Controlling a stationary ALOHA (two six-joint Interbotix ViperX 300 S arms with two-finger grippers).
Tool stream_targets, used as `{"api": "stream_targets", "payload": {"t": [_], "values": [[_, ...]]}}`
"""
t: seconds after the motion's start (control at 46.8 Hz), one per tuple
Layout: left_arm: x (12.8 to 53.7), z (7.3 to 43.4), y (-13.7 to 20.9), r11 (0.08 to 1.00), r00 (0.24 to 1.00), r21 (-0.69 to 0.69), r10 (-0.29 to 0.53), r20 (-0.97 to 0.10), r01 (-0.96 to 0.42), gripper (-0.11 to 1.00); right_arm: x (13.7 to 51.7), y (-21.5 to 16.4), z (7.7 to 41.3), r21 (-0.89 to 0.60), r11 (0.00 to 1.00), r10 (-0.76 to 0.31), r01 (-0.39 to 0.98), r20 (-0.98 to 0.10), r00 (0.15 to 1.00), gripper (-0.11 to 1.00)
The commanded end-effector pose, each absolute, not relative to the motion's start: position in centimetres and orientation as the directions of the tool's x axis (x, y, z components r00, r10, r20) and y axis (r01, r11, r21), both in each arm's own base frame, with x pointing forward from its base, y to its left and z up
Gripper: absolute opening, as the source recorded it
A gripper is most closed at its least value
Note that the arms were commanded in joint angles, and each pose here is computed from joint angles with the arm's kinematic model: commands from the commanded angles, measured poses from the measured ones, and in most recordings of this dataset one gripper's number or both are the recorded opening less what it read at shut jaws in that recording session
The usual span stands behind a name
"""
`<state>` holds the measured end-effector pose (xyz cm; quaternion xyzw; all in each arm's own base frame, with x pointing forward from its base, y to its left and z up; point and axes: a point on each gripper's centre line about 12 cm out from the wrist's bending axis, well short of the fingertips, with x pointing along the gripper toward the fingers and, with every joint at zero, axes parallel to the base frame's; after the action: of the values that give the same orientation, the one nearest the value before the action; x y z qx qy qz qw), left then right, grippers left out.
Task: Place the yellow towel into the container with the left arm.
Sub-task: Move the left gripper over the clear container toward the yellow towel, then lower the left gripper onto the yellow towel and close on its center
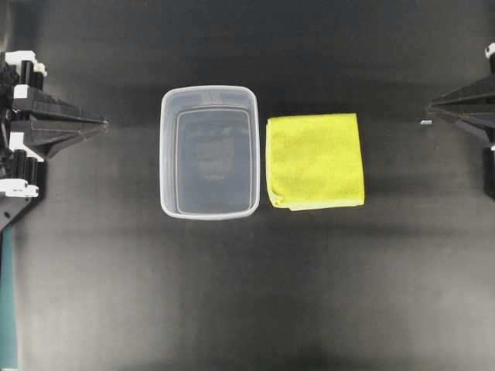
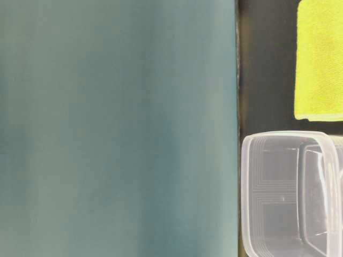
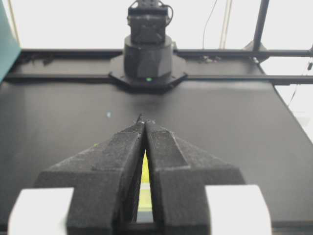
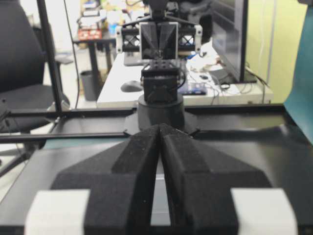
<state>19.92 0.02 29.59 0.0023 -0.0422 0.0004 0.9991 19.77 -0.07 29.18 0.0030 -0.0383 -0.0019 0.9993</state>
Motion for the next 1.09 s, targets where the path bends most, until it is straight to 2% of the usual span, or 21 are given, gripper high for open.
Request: {"api": "stream_targets", "payload": {"t": [0.0, 0.086, 0.171, 0.47, 0.727, 0.77, 0.834, 0.984, 1.069], "values": [[21.1, 31.3, 0.2, 1.0, 0.996, 0.01, 0.003, 0.087, -0.004, 0.06, 20.0, -0.3, 29.9, 0.02, 1.0, -0.015, 0.013, 0.095, 0.995, 0.01], [22.1, 32.0, 0.6, 1.0, 0.998, -0.005, 0.023, 0.053, -0.023, 0.0, 20.0, -0.5, 29.4, 0.036, 0.999, -0.029, 0.027, 0.047, 0.998, 0.0], [23.6, 33.0, 0.7, 1.0, 1.0, -0.007, 0.028, -0.002, -0.028, 0.0, 20.0, -0.7, 28.7, 0.041, 0.998, -0.036, 0.037, -0.022, 0.999, 0.0], [29.8, 34.3, -0.1, 1.0, 0.964, 0.004, 0.002, -0.267, -0.001, 0.0, 18.4, -0.8, 28.6, 0.041, 0.998, -0.043, 0.047, -0.09, 0.995, 0.0], [35.6, 34.1, -0.1, 1.0, 0.933, 0.02, 0.004, -0.361, 0.004, 0.0, 16.9, -0.7, 28.2, 0.058, 0.997, -0.042, 0.052, -0.169, 0.985, 0.02], [36.5, 34.0, -0.1, 1.0, 0.925, 0.022, 0.004, -0.38, 0.005, 0.0, 16.7, -0.7, 28.2, 0.059, 0.997, -0.042, 0.053, -0.177, 0.983, 0.07], [37.7, 34.0, 0.0, 1.0, 0.914, 0.028, 0.007, -0.406, 0.005, 0.0, 16.4, -0.7, 28.3, 0.062, 0.997, -0.043, 0.054, -0.174, 0.984, 0.22], [40.4, 33.4, 0.4, 1.0, 0.869, 0.031, 0.021, -0.494, -0.007, 0.01, 16.0, -0.7, 28.7, 0.062, 0.997, -0.043, 0.053, -0.153, 0.987, 0.66], [41.7, 33.1, 0.8, 0.999, 0.845, 0.032, 0.03, -0.535, -0.015, 0.07, 15.8, -0.7, 28.9, 0.058, 0.997, -0.041, 0.05, -0.141, 0.989, 0.81]]}}
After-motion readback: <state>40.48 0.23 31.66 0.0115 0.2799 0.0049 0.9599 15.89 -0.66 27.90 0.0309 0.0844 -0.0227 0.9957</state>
